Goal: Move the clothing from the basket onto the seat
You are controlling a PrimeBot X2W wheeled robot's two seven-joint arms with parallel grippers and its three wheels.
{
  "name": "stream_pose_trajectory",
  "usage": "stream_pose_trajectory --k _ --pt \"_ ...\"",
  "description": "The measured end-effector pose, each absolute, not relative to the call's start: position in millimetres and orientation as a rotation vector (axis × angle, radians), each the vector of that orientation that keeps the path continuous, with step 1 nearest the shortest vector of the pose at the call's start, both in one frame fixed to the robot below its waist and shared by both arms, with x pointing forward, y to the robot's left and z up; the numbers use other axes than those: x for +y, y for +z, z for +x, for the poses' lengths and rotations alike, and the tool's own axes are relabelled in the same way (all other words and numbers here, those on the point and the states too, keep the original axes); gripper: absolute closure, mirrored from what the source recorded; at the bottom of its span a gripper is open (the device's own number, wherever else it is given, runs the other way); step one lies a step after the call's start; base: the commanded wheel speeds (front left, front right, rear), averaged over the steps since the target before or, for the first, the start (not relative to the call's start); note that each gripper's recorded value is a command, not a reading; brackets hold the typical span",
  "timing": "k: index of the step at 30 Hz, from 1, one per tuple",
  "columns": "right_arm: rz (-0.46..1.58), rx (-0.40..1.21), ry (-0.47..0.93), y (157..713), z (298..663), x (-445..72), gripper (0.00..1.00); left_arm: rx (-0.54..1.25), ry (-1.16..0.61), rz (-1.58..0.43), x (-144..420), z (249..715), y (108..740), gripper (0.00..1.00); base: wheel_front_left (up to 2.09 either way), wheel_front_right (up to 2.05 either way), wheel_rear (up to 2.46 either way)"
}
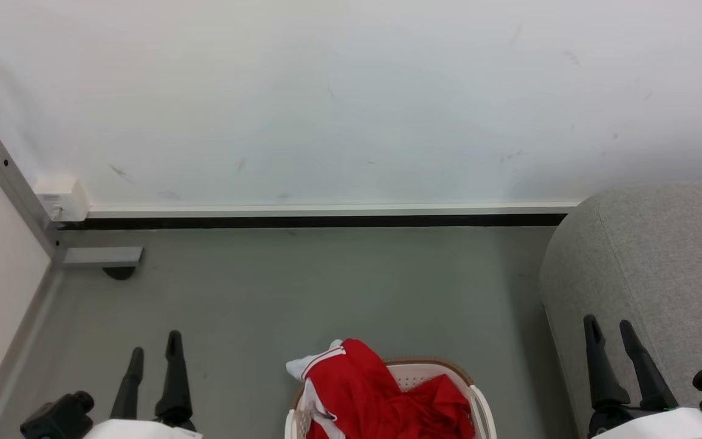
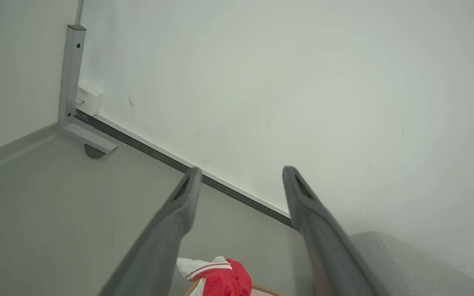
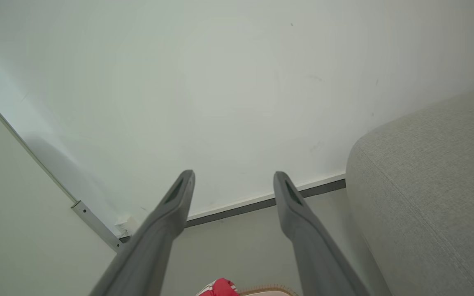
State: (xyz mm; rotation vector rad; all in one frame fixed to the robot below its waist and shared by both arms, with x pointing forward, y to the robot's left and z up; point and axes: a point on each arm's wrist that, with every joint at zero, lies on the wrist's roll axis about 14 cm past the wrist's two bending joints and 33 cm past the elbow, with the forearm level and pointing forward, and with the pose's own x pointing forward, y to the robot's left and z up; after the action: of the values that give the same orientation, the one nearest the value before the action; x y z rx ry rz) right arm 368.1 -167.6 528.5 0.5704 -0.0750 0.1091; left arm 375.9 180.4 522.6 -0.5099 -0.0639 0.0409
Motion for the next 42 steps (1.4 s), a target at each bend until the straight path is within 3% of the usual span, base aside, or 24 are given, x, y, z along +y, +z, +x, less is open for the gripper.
stream_pose_trajectory --k 42 --pt "0.228 -0.176 0.177 546 357 -156 0.0 -0.181 -0.001 -0.158 165 371 546 0.0 0.0 0.0 0.0"
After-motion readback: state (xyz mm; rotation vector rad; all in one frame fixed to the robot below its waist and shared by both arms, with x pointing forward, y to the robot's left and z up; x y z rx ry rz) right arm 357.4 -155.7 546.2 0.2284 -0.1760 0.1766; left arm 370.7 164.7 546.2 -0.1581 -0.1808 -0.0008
